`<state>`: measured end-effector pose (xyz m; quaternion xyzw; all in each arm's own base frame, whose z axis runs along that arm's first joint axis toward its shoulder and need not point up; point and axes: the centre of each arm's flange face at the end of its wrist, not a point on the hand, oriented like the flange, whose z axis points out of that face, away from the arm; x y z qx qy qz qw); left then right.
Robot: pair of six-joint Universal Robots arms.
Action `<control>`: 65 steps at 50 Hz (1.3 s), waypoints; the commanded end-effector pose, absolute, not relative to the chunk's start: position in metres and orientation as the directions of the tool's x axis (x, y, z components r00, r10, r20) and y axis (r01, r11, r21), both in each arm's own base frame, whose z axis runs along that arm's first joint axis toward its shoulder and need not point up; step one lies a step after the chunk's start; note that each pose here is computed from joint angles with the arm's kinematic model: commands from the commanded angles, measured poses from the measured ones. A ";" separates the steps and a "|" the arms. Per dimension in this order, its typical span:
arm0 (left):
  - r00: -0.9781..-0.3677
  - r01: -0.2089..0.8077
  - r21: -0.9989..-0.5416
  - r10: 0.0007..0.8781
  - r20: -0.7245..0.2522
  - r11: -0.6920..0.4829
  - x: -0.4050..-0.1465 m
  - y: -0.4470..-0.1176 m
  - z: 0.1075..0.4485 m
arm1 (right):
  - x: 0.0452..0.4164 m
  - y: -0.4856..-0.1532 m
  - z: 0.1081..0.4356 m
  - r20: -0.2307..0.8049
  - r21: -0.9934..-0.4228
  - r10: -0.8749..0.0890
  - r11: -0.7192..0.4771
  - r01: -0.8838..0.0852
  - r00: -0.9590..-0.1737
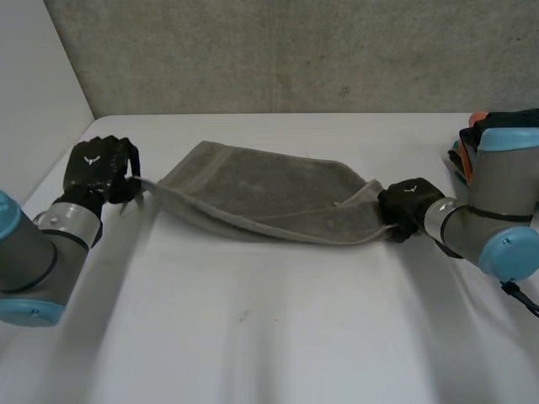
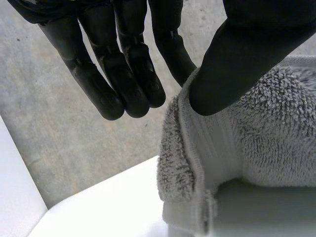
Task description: Fold the laundry.
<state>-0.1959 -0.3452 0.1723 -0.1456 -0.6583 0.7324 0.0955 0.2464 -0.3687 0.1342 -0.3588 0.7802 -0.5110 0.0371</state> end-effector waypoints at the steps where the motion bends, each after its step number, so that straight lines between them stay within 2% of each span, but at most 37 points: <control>1: -0.940 0.048 -0.992 0.330 -0.086 -0.120 -0.195 -0.341 0.187 | 0.249 -0.368 0.150 0.314 -0.836 -0.591 0.199 -0.511 -0.743; 13: -0.936 0.055 -0.994 0.342 -0.084 -0.092 -0.199 -0.335 0.187 | 0.251 -0.376 0.155 0.365 -0.837 -0.610 0.117 -0.535 -0.703; 17: -0.939 0.058 -0.992 0.332 -0.093 -0.113 -0.195 -0.335 0.198 | 0.246 -0.372 0.173 0.376 -0.830 -0.615 0.109 -0.546 -0.694; 20: -0.940 0.052 -0.989 0.328 -0.094 -0.135 -0.192 -0.333 0.213 | 0.236 -0.365 0.207 0.385 -0.838 -0.588 0.100 -0.536 -0.711; 21: -0.939 0.046 -0.984 0.328 -0.101 -0.171 -0.189 -0.329 0.232 | 0.231 -0.359 0.230 0.401 -0.843 -0.568 0.079 -0.533 -0.719; 24: -0.936 0.040 -0.974 0.333 -0.114 -0.221 -0.185 -0.321 0.263 | 0.221 -0.349 0.269 0.433 -0.851 -0.522 0.032 -0.524 -0.735; 25: -0.931 0.032 -0.968 0.344 -0.120 -0.249 -0.184 -0.313 0.284 | 0.213 -0.342 0.294 0.450 -0.855 -0.487 0.006 -0.519 -0.748; 28: -0.921 0.021 -0.958 0.368 -0.130 -0.286 -0.185 -0.297 0.317 | 0.200 -0.328 0.331 0.484 -0.855 -0.423 -0.043 -0.517 -0.766; 29: -0.914 0.015 -0.953 0.382 -0.135 -0.302 -0.185 -0.285 0.336 | 0.193 -0.318 0.354 0.510 -0.849 -0.374 -0.073 -0.523 -0.775; 34: -0.904 0.013 -0.942 0.398 -0.155 -0.336 -0.183 -0.252 0.383 | 0.176 -0.293 0.397 0.561 -0.825 -0.264 -0.110 -0.554 -0.784; 39: -0.917 0.061 -0.974 0.372 -0.141 -0.219 -0.174 -0.267 0.379 | 0.181 -0.282 0.397 0.574 -0.808 -0.326 -0.080 -0.583 -0.751; 43: -0.904 0.127 -0.989 0.401 -0.147 -0.077 -0.182 -0.288 0.352 | 0.190 -0.294 0.373 0.572 -0.788 -0.398 -0.022 -0.615 -0.718; 45: -0.893 0.181 -0.983 0.421 -0.159 0.012 -0.189 -0.303 0.327 | 0.195 -0.307 0.353 0.563 -0.775 -0.438 0.015 -0.632 -0.701; 49: -0.875 0.277 -0.954 0.441 -0.202 0.113 -0.200 -0.330 0.285 | 0.205 -0.332 0.315 0.537 -0.759 -0.489 0.075 -0.646 -0.688; 52: -0.857 0.324 -0.937 0.459 -0.233 0.130 -0.211 -0.344 0.266 | 0.216 -0.347 0.297 0.537 -0.756 -0.501 0.071 -0.651 -0.679; 56: -0.843 0.353 -0.933 0.454 -0.287 0.066 -0.227 -0.375 0.257 | 0.236 -0.382 0.285 0.572 -0.786 -0.424 -0.038 -0.617 -0.702; 59: -0.854 0.315 -0.946 0.411 -0.318 -0.078 -0.238 -0.400 0.281 | 0.247 -0.412 0.303 0.578 -0.816 -0.271 -0.213 -0.537 -0.770; 60: -0.865 0.277 -0.943 0.379 -0.329 -0.186 -0.243 -0.406 0.305 | 0.249 -0.419 0.311 0.569 -0.817 -0.228 -0.270 -0.510 -0.790; 61: -0.873 0.254 -0.935 0.358 -0.331 -0.246 -0.244 -0.410 0.319 | 0.253 -0.429 0.331 0.536 -0.805 -0.147 -0.387 -0.450 -0.831; 63: -0.889 0.201 -0.911 0.324 -0.325 -0.361 -0.247 -0.414 0.344 | 0.255 -0.435 0.351 0.491 -0.772 -0.077 -0.499 -0.393 -0.868; 64: -0.907 0.151 -0.864 0.280 -0.314 -0.481 -0.246 -0.415 0.372 | 0.254 -0.436 0.374 0.432 -0.725 -0.018 -0.602 -0.335 -0.901; 65: -0.918 0.126 -0.833 0.255 -0.304 -0.538 -0.245 -0.414 0.386 | 0.254 -0.435 0.384 0.404 -0.696 0.002 -0.649 -0.309 -0.915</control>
